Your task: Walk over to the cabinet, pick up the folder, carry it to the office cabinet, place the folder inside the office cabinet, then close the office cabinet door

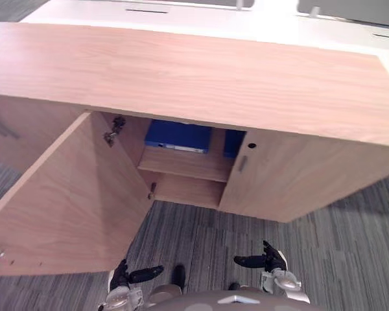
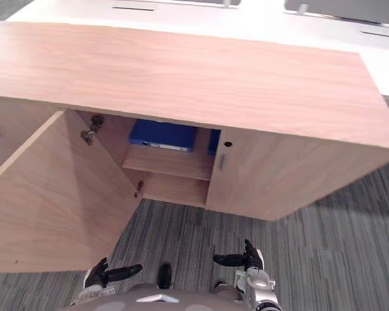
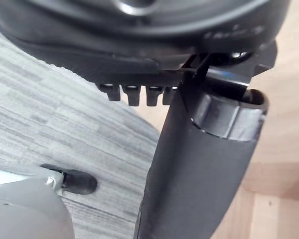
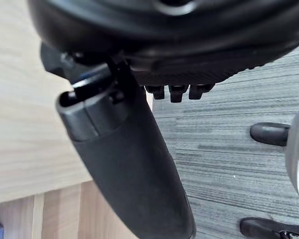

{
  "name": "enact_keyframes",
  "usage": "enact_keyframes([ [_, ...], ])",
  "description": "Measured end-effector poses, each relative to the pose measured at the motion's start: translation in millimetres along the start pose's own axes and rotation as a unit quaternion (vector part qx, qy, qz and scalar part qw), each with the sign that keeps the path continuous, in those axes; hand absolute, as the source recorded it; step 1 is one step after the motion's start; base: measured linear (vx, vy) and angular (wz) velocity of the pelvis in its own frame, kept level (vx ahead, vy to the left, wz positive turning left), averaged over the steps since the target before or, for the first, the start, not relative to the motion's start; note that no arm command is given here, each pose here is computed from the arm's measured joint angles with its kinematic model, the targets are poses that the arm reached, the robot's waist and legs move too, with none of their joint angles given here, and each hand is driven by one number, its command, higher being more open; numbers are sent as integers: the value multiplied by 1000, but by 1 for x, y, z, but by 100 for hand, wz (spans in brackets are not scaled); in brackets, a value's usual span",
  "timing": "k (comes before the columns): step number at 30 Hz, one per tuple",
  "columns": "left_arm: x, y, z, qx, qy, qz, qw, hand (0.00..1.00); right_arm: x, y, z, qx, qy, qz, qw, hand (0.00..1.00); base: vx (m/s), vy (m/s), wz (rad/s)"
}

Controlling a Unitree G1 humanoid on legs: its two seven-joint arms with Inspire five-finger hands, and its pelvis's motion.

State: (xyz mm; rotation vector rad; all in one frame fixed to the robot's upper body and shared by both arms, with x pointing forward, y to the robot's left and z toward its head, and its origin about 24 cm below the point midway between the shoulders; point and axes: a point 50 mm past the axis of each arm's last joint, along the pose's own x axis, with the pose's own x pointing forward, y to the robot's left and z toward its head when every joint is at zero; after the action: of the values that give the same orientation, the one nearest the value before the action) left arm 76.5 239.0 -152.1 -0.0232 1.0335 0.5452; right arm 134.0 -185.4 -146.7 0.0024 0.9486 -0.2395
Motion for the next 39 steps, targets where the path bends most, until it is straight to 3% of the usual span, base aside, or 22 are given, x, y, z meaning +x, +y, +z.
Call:
enact_keyframes([
  [8, 2, 44, 24, -95, -47, 78, 991, 100, 3, -2, 10, 2, -16, -8, 1000, 100, -3, -43, 51],
  [13, -2, 85, 33, -155, -77, 144, 974, 100, 2, 1, 8, -6, -13, -2, 1000, 100, -44, -18, 32],
  [20, -10, 125, 81, -181, -173, 178, 952, 100, 2, 2, 12, -5, -22, -1, 1000, 100, 43, -18, 30],
  [30, -36, 144, 155, -138, -331, 171, 917, 100, 2, 6, 15, -20, -31, 12, 999, 100, 43, 3, 5],
  [39, -43, 134, 171, -116, -366, 142, 912, 100, -4, -1, -6, -19, -5, 9, 1000, 100, -42, -10, -18],
])
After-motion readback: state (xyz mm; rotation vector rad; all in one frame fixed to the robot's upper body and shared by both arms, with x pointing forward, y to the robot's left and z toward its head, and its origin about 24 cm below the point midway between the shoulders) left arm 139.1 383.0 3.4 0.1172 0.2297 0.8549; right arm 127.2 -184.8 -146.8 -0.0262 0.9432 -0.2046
